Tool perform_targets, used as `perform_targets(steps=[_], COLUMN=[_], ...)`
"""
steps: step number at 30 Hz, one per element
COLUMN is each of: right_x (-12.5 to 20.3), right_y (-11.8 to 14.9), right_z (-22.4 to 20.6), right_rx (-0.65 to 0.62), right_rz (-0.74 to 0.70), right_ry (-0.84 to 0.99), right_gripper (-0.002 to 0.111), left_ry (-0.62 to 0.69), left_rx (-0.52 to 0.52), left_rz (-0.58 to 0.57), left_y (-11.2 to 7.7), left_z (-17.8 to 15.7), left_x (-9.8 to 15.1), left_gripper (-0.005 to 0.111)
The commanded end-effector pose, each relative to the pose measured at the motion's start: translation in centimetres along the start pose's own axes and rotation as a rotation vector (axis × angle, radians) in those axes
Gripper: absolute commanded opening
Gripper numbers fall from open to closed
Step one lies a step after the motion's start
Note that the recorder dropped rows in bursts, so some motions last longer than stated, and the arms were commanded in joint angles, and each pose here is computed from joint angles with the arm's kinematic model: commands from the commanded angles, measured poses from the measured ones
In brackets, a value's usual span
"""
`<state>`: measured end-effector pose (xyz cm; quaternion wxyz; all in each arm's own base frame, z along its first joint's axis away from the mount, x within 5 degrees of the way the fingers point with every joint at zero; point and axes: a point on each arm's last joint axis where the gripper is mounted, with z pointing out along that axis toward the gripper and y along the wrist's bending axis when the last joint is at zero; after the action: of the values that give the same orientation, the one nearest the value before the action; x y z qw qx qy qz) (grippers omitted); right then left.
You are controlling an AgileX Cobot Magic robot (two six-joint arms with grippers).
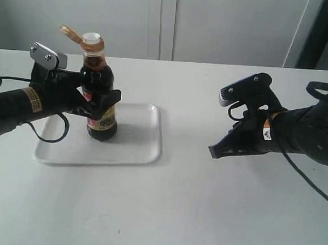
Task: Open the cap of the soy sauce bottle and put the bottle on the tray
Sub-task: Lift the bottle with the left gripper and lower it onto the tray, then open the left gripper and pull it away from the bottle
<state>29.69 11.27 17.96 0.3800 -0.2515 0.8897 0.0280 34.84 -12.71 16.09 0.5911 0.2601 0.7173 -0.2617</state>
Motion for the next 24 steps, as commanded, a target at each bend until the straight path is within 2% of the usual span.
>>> perform_targets(steps=[1, 8, 17, 21, 24], right_x=[0.1, 0.1, 0.1, 0.1, 0.2], right_y=[-0.3, -0.3, -0.2, -0.2, -0.3], right_z=[0.0, 0.0, 0.0, 0.0, 0.0], right_rx=[0.004, 0.004, 0.003, 0.003, 0.005], right_rz=[0.007, 0.007, 0.007, 0.025, 0.025], right_ry=[0.000, 0.000, -0.006, -0.006, 0.002], right_gripper=[0.000, 0.000, 0.000, 0.000, 0.000], left_ry=[-0.012, -0.025, 0.100, 0.106, 0.189], left_rx=[0.017, 0.014, 0.001, 0.020, 0.019], left_rz=[0.002, 0.024, 0.043, 0.000, -0.027], left_y=[-0.4, -1.4, -2.5, -3.4, -3.9], left_z=[-0.6, -2.3, -4.8, -6.1, -7.0], left_x=[-0.5, -1.9, -4.9, -6.7, -7.0], left_gripper=[0.105, 0.105, 0.105, 0.105, 0.105])
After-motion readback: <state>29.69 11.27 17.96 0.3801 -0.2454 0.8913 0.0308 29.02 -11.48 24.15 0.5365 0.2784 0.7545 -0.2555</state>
